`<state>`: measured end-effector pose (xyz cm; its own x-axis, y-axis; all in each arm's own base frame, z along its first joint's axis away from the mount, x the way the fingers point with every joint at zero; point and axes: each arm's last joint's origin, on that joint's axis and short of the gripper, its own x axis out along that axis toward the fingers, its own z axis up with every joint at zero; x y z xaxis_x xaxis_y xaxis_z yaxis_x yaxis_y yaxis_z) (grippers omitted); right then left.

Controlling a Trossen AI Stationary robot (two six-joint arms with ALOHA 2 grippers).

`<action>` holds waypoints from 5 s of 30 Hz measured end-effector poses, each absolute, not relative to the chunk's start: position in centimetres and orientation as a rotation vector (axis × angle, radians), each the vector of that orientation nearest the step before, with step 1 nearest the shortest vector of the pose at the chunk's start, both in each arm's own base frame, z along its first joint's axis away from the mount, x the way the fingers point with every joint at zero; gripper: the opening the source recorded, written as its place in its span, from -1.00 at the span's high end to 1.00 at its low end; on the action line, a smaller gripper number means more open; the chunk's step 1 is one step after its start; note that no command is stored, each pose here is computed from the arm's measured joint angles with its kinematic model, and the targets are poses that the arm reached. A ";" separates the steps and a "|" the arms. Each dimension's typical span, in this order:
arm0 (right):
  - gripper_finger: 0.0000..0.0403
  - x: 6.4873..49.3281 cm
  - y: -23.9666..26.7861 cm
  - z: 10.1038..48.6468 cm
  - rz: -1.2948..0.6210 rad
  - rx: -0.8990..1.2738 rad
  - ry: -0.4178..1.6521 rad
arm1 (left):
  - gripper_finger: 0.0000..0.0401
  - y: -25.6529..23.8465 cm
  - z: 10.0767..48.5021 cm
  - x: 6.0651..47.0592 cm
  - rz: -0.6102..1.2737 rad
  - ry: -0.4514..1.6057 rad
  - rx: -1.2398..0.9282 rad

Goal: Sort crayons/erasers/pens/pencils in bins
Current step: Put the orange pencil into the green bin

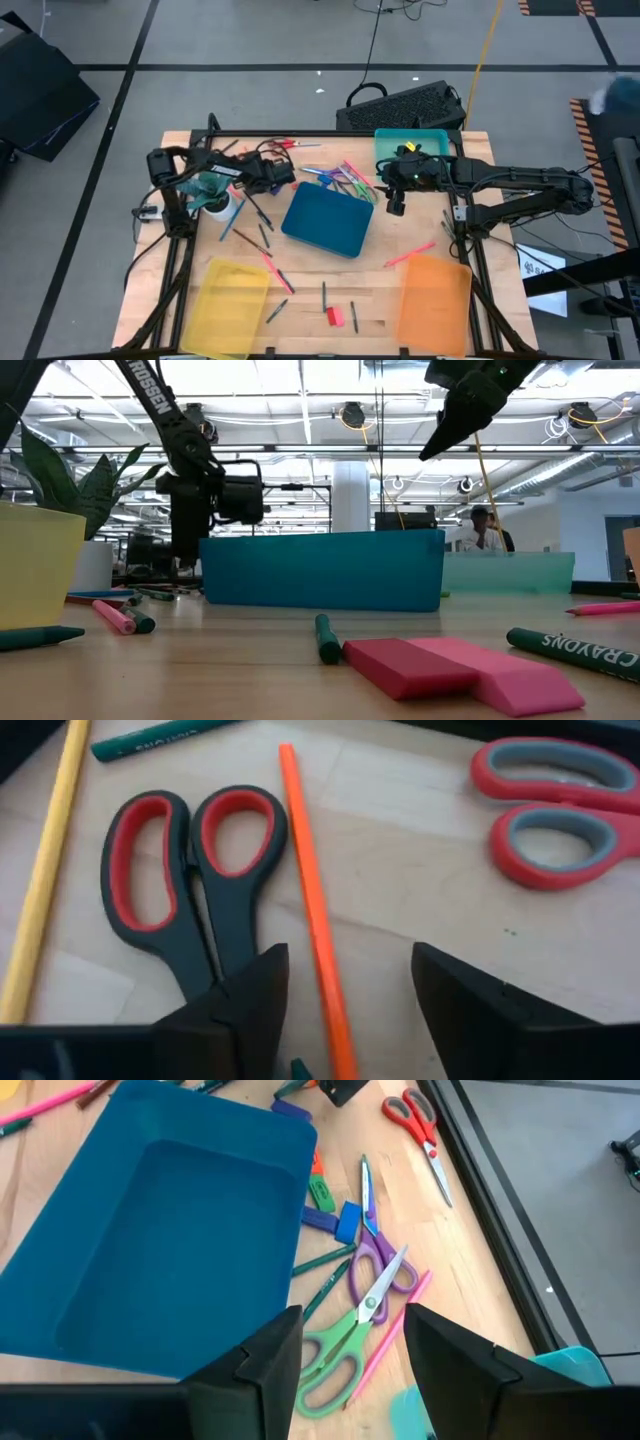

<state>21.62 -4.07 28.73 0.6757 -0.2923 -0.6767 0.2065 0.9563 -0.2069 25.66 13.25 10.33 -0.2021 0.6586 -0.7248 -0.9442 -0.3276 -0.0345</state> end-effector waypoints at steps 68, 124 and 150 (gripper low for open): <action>0.16 21.7 -4.0 28.8 -0.267 -0.074 0.762 | 0.24 14.2 8.1 27.1 1.788 0.347 -0.605; 0.16 21.7 -4.0 28.8 -0.279 -0.045 0.758 | 0.38 11.8 6.4 25.4 1.783 0.327 -0.579; 0.16 22.0 -4.0 29.1 -0.285 -0.035 0.708 | 0.91 12.3 4.0 26.2 1.746 0.379 -0.412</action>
<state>22.03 -4.03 29.13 0.7227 -0.2704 -0.6361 0.2466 0.9606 -0.1283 26.20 12.34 3.99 -0.1964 0.8611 -0.4689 -0.9780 -0.2062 0.0311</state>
